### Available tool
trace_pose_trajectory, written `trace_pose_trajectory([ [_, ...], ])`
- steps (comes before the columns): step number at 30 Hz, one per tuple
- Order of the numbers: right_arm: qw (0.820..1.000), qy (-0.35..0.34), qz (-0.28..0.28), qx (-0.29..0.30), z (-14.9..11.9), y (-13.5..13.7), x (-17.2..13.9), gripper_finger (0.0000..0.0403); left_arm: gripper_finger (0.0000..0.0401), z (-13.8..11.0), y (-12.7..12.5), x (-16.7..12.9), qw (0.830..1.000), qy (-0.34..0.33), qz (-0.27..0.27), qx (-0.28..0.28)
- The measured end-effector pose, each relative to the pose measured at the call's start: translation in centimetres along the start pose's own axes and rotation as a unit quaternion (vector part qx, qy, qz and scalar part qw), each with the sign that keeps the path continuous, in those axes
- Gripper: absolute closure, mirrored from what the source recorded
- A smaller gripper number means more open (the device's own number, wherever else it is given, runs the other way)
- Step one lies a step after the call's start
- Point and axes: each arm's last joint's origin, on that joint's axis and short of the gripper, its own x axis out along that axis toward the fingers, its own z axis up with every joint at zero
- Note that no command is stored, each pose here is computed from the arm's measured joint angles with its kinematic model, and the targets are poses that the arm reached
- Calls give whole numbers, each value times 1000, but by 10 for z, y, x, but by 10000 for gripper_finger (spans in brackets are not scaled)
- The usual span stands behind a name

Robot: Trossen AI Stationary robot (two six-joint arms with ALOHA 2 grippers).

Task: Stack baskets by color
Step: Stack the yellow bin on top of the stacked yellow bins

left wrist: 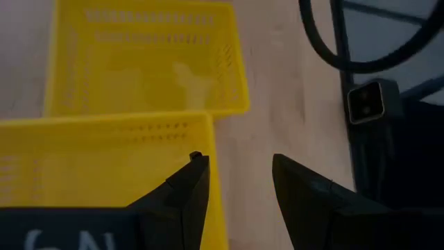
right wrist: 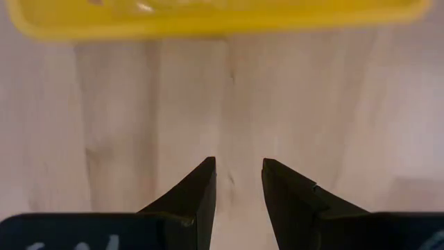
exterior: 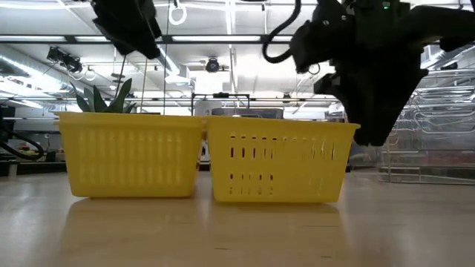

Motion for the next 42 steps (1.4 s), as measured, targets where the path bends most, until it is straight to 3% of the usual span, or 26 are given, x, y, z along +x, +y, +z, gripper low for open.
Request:
trace_pose_trajectory([
  [5, 999, -16, -40, 0, -10, -6, -23, 281, 237, 11, -5, 17, 1000, 14, -9, -19],
  [15, 977, -146, -153, 17, -27, -29, -84, 280, 237, 36, -22, 44, 1000, 12, -1, -4],
  [27, 961, -207, -177, 44, -49, -50, -125, 280, 225, 41, -23, 88, 999, -5, 35, 4],
  [42, 958, -210, -184, 70, -58, -60, -135, 280, 238, 33, -18, 111, 998, 10, 50, 35],
])
